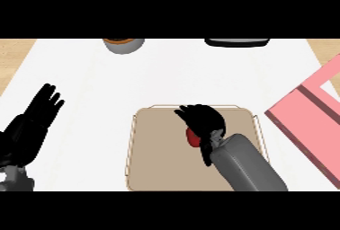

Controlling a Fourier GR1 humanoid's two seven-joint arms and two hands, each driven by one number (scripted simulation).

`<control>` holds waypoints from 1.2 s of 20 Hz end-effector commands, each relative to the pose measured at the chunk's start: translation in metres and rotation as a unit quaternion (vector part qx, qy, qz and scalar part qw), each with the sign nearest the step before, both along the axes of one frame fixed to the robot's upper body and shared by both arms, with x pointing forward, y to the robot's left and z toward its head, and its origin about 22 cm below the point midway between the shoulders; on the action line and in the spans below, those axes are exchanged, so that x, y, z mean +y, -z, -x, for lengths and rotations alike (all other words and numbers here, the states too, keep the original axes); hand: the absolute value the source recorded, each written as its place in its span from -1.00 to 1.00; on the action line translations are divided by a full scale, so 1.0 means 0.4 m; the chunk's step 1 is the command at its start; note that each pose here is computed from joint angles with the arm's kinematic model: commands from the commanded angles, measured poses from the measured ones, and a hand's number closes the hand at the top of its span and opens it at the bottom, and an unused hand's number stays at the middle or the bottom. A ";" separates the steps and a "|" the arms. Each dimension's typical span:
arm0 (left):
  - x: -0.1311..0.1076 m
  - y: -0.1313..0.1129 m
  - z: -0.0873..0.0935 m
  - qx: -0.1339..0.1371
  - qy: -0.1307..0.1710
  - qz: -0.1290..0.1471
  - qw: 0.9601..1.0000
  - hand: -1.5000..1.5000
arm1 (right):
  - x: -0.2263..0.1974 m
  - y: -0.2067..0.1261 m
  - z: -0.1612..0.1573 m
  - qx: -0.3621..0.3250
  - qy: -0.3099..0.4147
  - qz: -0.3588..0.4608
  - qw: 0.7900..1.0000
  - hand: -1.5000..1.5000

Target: Pick the tomato from the tray and place it in the cardboard box

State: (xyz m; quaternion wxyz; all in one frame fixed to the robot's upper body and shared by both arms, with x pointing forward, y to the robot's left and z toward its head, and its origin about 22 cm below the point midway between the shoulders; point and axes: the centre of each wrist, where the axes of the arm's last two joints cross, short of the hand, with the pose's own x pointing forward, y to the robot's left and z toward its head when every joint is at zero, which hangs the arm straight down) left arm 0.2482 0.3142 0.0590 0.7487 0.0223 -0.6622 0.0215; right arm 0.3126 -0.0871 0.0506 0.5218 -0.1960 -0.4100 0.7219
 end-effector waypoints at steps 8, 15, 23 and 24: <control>0.021 0.039 0.038 0.002 0.003 0.001 1.000 0.00 | -0.034 0.058 -0.029 0.007 0.001 0.004 1.000 -1.00; 0.000 0.044 0.028 0.008 0.005 -0.002 1.000 0.00 | -0.001 0.041 -0.043 -0.032 -0.043 -0.036 0.998 1.00; -0.001 0.050 0.027 0.003 -0.006 -0.005 1.000 0.00 | -0.110 0.119 0.026 -0.046 0.063 -0.027 0.997 1.00; 0.034 0.030 0.041 0.005 -0.013 0.001 1.000 0.00 | -0.161 0.106 0.045 -0.059 0.101 -0.030 0.993 1.00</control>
